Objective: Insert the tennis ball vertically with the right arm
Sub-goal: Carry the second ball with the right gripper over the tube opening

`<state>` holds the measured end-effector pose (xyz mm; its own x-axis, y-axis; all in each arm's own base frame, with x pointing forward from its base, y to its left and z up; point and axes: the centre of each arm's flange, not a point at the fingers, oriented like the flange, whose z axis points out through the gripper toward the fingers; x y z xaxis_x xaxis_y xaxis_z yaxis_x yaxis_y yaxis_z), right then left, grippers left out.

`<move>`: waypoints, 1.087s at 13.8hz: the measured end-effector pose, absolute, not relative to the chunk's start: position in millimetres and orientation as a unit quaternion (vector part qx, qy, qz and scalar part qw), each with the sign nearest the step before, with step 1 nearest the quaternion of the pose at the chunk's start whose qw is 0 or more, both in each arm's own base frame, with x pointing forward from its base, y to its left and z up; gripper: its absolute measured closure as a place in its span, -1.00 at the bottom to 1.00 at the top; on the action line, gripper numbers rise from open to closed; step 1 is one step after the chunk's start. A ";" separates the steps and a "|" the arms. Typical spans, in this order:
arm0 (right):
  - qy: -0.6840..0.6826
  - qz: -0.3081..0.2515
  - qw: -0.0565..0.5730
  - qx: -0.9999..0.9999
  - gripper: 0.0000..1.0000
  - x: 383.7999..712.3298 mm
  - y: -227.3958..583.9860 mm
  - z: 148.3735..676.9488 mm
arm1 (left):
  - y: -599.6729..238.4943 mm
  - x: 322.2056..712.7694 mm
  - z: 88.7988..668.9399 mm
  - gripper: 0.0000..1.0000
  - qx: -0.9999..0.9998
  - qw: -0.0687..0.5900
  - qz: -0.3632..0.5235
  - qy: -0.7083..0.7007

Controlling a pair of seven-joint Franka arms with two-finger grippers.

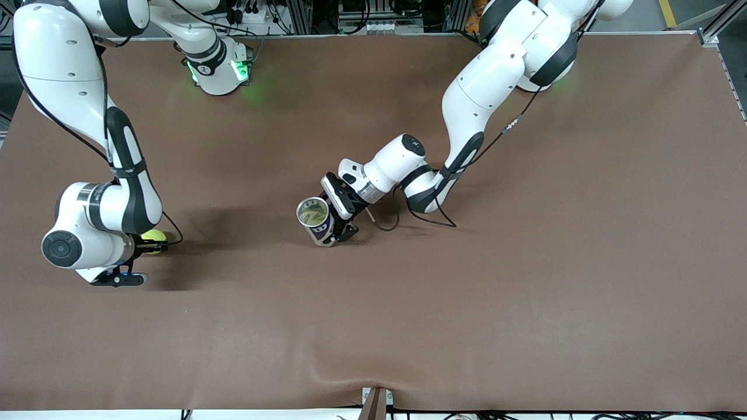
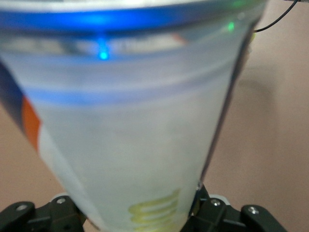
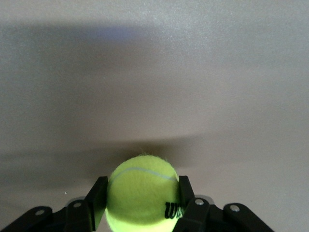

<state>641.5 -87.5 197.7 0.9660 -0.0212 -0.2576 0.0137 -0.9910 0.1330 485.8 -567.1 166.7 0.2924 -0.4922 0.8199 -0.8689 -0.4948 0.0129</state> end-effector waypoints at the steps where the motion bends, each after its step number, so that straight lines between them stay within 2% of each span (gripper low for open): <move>1: -0.002 -0.130 0.067 0.989 -0.28 641.8 -87.2 198.2 | -567.1 485.8 166.7 -0.64 0.768 0.237 0.397 -0.443; 4: -0.012 -0.140 0.065 0.988 -0.27 647.6 -80.7 213.4 | -567.0 485.8 166.6 -0.65 0.768 0.237 0.397 -0.443; 6: -0.034 -0.159 0.058 0.985 -0.27 657.5 -63.6 247.8 | -565.2 486.5 163.5 -0.69 0.769 0.235 0.395 -0.443; 9: -0.066 -0.169 0.049 0.982 -0.27 665.0 -8.0 299.8 | -563.6 486.8 159.2 -0.69 0.771 0.233 0.393 -0.444; 15: -0.118 -0.160 0.031 0.980 -0.27 656.7 118.8 368.1 | -563.1 487.2 158.7 -0.74 0.771 0.233 0.393 -0.444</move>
